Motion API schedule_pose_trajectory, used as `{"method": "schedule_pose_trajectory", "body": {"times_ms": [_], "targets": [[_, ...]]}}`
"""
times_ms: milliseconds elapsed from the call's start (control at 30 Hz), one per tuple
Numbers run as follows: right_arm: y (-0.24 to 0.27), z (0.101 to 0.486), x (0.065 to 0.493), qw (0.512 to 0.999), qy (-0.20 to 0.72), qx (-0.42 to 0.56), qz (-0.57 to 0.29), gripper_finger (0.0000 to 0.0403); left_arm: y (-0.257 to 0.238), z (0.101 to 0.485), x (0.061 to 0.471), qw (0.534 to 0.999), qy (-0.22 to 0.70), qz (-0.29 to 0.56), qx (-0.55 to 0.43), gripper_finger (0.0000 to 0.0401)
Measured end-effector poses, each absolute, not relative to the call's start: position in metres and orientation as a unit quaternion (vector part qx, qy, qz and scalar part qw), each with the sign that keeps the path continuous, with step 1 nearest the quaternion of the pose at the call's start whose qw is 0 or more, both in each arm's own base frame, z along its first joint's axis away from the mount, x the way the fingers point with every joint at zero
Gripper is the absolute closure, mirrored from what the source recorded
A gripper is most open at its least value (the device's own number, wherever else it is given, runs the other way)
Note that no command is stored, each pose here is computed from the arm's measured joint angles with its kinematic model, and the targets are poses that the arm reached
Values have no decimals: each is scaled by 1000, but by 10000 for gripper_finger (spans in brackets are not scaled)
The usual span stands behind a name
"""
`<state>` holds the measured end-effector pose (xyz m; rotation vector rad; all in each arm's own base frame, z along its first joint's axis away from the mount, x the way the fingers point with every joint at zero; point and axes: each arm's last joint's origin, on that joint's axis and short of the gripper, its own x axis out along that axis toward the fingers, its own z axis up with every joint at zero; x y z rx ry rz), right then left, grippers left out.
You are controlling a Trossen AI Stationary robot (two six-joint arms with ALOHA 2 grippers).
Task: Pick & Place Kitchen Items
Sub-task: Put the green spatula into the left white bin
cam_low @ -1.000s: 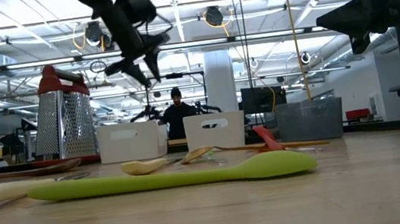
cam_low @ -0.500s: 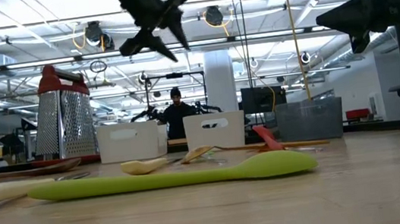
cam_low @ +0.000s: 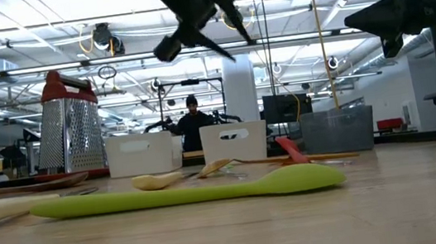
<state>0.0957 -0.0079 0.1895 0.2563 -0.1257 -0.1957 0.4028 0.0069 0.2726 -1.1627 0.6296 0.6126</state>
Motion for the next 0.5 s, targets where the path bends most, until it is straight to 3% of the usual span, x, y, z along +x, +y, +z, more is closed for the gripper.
{"method": "schedule_pose_trajectory", "body": {"times_ms": [233,500], "targets": [[-8,189,96,985,-62,127,-97,399,28,236,412,708,328,323,-535,245],[-8,189,96,985,-58,127,-98,399,62,219,403,661,367,371,-539,245]]}}
